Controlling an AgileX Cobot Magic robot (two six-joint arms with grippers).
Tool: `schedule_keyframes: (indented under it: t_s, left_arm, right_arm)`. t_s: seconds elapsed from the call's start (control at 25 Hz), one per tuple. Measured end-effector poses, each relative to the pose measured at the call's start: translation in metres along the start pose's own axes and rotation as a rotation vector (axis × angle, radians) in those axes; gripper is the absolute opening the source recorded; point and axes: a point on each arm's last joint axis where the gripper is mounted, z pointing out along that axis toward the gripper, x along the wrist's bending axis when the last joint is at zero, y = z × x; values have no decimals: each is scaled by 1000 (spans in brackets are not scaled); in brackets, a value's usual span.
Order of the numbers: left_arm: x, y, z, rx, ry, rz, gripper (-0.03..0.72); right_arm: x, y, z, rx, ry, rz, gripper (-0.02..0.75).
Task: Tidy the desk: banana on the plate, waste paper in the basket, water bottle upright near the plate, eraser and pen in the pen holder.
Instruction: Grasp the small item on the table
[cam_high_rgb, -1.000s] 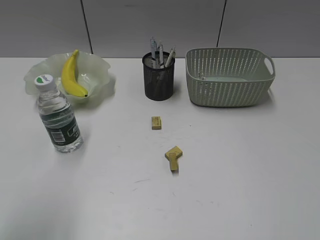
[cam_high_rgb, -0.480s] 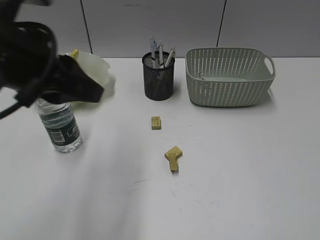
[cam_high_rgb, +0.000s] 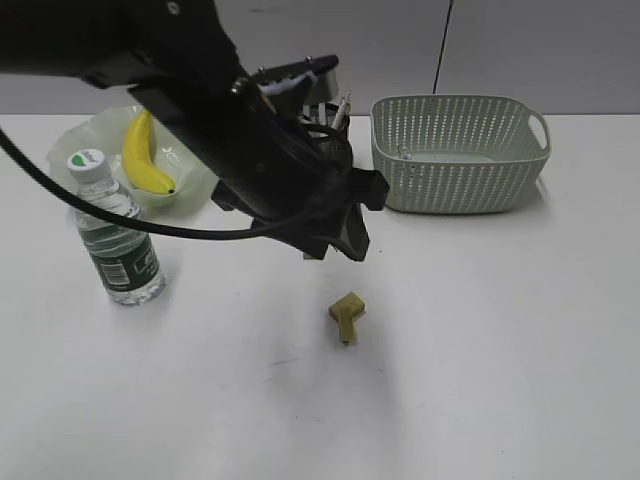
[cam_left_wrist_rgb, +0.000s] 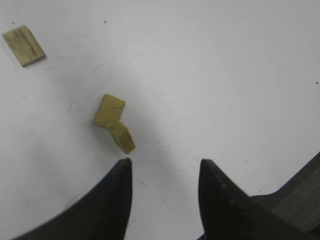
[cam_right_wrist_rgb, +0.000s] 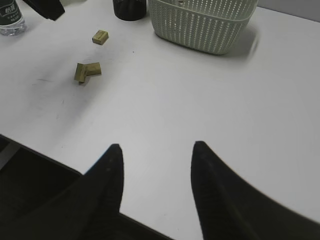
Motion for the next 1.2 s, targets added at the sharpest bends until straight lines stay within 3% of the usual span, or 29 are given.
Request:
schedule_keyframes:
  t_s: [0.36, 0.64, 0.92, 1.2]
  left_arm:
    - [7, 13, 59, 268, 89, -172, 337]
    - [11, 21, 85, 338, 180, -174, 338]
    - [6, 25, 106, 383, 196, -172, 338]
    - [14, 20, 125, 428, 234, -162, 338]
  right_arm:
    - [0, 0, 0, 0, 0, 0, 362]
    - [0, 0, 0, 0, 0, 0, 362]
    - [0, 0, 0, 0, 0, 0, 361]
    - [0, 0, 0, 0, 0, 0, 362]
